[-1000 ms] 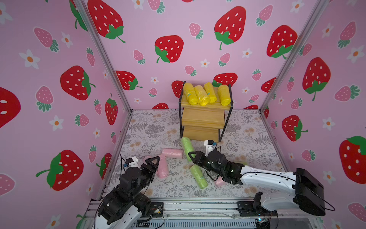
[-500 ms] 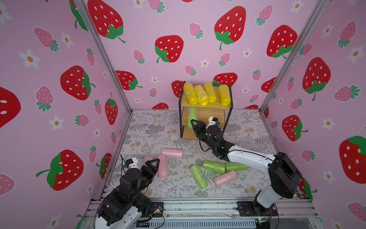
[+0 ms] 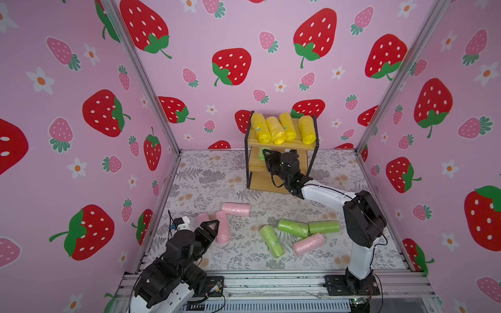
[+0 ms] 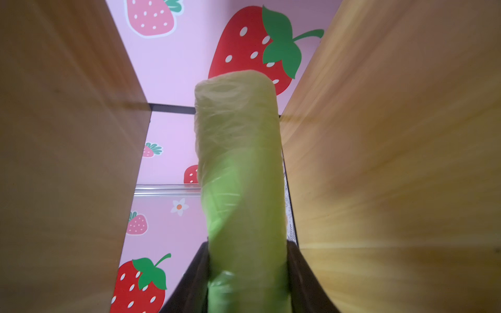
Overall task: Sort the rolls of trash bags by color and place them on the shelf
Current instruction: Place the roll of trash bags on the shelf.
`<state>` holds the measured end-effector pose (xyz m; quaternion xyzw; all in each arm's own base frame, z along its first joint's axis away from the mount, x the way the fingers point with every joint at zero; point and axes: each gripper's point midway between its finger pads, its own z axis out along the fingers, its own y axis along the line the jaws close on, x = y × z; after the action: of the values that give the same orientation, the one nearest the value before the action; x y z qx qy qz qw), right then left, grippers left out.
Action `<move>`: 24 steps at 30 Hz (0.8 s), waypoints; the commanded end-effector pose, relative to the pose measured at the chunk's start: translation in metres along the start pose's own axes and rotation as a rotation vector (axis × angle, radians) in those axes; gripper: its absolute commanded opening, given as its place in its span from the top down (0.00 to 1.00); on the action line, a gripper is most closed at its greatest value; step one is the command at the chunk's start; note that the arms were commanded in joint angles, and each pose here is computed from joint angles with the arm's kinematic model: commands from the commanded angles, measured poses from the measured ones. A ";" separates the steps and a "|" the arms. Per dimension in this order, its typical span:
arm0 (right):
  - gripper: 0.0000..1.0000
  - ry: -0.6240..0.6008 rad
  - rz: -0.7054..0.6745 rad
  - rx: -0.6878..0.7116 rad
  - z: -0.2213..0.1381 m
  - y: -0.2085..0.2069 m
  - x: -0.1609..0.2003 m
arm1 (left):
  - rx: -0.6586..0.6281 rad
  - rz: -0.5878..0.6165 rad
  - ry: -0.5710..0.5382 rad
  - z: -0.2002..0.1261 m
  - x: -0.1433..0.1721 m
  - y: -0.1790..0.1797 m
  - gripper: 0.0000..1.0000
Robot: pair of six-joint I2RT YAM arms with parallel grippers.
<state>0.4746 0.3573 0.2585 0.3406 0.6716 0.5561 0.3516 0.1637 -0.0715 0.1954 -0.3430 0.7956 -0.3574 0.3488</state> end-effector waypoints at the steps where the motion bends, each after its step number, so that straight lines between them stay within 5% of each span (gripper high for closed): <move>1: 0.76 0.028 -0.011 -0.010 0.006 0.010 0.003 | -0.035 0.034 0.035 0.009 0.008 0.009 0.23; 11: 0.58 -0.023 -0.024 0.089 0.000 -0.020 -0.007 | -0.080 0.056 0.056 0.018 0.013 0.019 0.20; 16: 0.39 -0.023 -0.075 0.152 -0.011 -0.028 -0.009 | -0.101 0.063 0.100 0.027 0.021 0.021 0.18; 24: 0.28 -0.040 -0.132 0.228 -0.036 -0.033 -0.018 | -0.159 0.073 0.151 0.035 0.027 0.022 0.03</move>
<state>0.4613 0.3330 0.2351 0.3445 0.7303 0.4741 0.3510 0.1697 -0.0895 0.1471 -0.3238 0.8532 -0.3027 0.2748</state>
